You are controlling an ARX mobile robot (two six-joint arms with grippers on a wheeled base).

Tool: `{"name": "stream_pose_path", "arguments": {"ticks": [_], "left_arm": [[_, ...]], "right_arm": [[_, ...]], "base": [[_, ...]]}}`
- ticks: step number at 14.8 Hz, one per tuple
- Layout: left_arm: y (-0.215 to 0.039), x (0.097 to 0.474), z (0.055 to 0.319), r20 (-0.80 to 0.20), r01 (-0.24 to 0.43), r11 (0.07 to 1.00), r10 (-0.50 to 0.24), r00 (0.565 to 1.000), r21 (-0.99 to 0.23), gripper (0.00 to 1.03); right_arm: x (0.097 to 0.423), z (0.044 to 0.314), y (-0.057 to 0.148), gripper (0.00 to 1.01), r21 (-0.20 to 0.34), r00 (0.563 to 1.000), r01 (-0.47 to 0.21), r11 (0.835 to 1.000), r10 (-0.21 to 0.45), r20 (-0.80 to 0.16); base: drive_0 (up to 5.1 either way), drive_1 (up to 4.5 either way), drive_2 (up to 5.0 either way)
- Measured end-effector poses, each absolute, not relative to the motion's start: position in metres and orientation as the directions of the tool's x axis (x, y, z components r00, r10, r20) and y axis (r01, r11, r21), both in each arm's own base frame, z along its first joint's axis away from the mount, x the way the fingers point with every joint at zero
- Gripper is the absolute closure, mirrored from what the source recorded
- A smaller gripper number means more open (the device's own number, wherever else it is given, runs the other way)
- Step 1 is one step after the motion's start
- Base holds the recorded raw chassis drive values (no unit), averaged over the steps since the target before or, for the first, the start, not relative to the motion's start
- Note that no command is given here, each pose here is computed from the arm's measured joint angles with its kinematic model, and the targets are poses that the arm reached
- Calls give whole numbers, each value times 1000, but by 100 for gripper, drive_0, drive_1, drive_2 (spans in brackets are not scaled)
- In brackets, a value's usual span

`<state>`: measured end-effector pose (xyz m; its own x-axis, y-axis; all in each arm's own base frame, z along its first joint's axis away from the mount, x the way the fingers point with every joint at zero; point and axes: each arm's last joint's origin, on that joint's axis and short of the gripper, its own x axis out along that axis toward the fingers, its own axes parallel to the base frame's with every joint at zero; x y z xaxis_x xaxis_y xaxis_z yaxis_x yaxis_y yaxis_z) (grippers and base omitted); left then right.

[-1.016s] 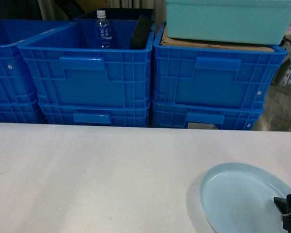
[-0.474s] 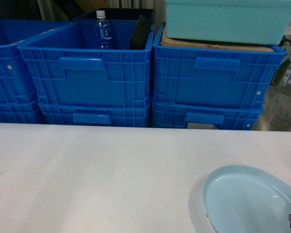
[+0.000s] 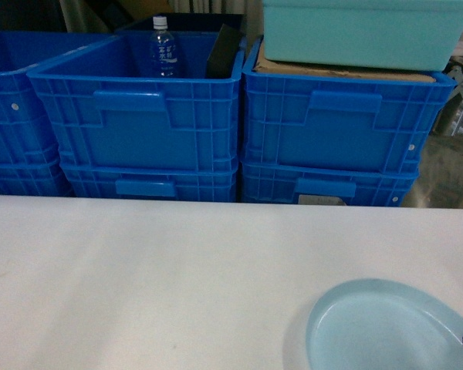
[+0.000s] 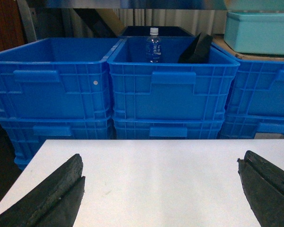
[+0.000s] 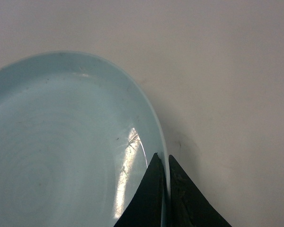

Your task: Place blue tray on left shelf second layer neatly

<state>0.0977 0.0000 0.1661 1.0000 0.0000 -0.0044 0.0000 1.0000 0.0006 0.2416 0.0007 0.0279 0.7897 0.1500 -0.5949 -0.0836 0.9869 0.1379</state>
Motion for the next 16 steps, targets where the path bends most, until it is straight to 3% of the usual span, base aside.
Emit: {"name": "stream_pose_path", "arguments": {"ticks": [3,6,9,13,16], "left_arm": [[0,98,166,-4,0,1000,0,1000,1,5],[0,98,166,-4,0,1000,0,1000,1,5],[0,98,166,-4,0,1000,0,1000,1,5],[0,98,166,-4,0,1000,0,1000,1,5],[0,98,166,-4,0,1000,0,1000,0,5]], "right_arm": [[234,54,9,99,24,859,-155,988,147,-490],[220,83,15,99,-79,910,-212,974,167,-381],[201,128,14,99,-184,966,-197,963,159,-202],[171,186,11,99,-210,988,-140,968,152,38],[145,208,3,99,-206,983,-89,975,119,141]], "base": [[0,0,0],[0,0,0],[0,0,0],[0,0,0],[0,0,0]]}}
